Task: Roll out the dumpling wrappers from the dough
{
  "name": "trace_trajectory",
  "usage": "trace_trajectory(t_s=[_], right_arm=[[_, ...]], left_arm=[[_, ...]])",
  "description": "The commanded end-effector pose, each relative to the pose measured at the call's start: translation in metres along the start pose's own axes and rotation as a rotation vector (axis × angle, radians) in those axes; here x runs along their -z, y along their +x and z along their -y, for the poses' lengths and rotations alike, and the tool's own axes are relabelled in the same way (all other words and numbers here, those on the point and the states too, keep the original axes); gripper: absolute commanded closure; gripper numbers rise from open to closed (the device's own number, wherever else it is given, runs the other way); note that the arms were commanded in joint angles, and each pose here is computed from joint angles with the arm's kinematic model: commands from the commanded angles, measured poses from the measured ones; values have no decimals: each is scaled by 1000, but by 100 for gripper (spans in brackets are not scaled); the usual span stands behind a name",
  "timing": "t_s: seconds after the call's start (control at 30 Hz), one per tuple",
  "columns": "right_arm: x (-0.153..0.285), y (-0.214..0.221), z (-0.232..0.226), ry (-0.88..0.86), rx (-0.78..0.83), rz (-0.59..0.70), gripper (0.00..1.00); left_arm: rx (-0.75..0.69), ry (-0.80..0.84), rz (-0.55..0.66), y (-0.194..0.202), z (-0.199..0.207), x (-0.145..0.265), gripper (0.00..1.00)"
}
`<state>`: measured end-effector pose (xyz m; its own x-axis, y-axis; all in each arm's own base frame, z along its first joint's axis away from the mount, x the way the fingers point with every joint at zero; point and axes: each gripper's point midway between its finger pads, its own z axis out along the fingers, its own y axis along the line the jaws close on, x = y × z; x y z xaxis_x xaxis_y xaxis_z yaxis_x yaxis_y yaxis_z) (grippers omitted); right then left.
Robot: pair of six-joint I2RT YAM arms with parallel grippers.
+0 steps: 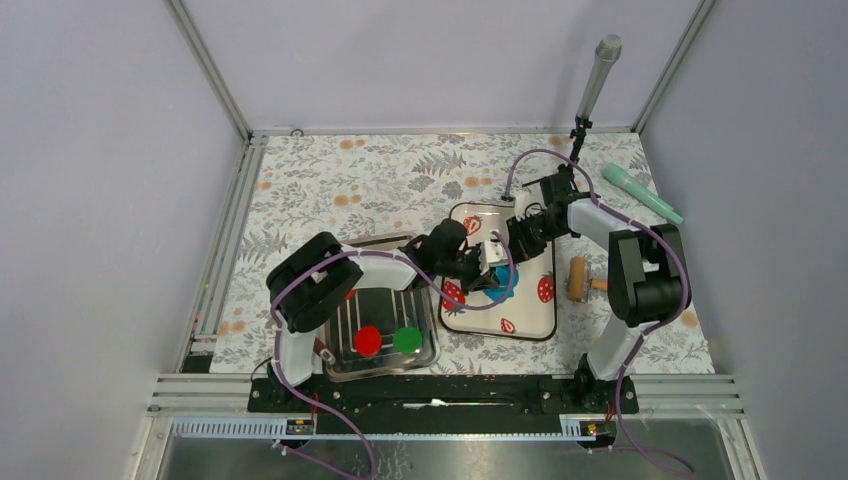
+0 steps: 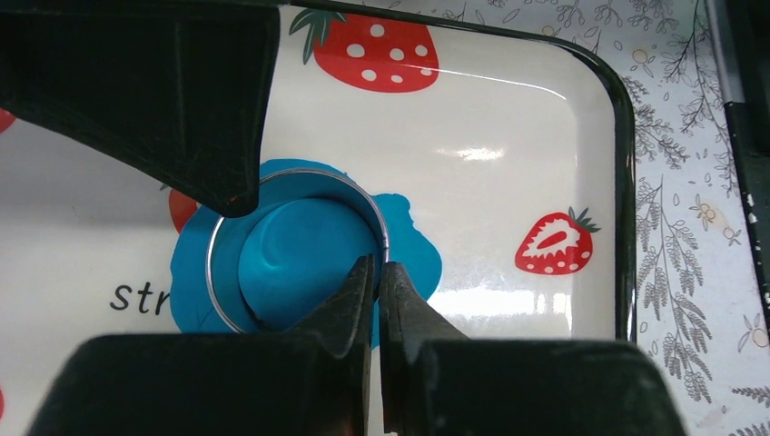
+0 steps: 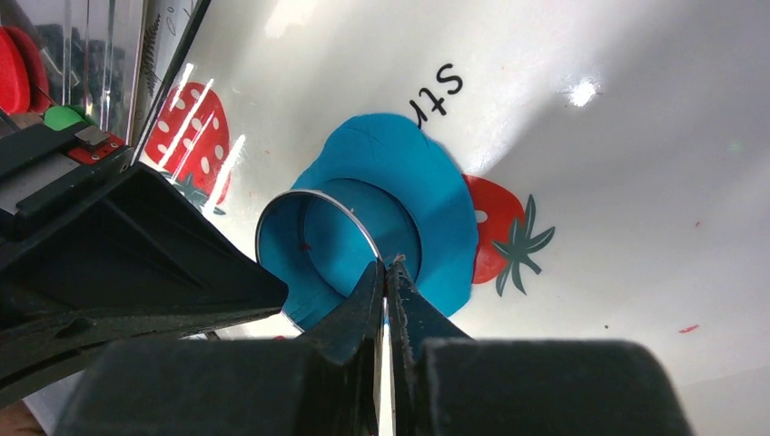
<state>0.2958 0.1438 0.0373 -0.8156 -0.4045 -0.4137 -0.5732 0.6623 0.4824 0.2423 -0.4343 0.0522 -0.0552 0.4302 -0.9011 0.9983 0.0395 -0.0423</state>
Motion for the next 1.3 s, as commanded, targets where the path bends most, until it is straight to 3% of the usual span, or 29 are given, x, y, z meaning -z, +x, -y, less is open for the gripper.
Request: trace_trajectory(t_s=[0.0, 0.2, 0.47, 0.83, 1.27], right_arm=[[5, 78, 10, 120, -115, -266, 100], [-5, 52, 24, 138, -108, -213, 100], [-22, 16, 35, 148, 25, -211, 100], [-9, 83, 21, 174, -20, -344, 100], [6, 113, 7, 184, -52, -401, 100]], left_arm=[[198, -140, -232, 83, -24, 32, 100], [197, -84, -231, 79, 0, 22, 100], [243, -20, -221, 65, 38, -6, 100], [372, -141, -352, 144, 24, 36, 100], [410, -263, -319, 129, -37, 63, 100]])
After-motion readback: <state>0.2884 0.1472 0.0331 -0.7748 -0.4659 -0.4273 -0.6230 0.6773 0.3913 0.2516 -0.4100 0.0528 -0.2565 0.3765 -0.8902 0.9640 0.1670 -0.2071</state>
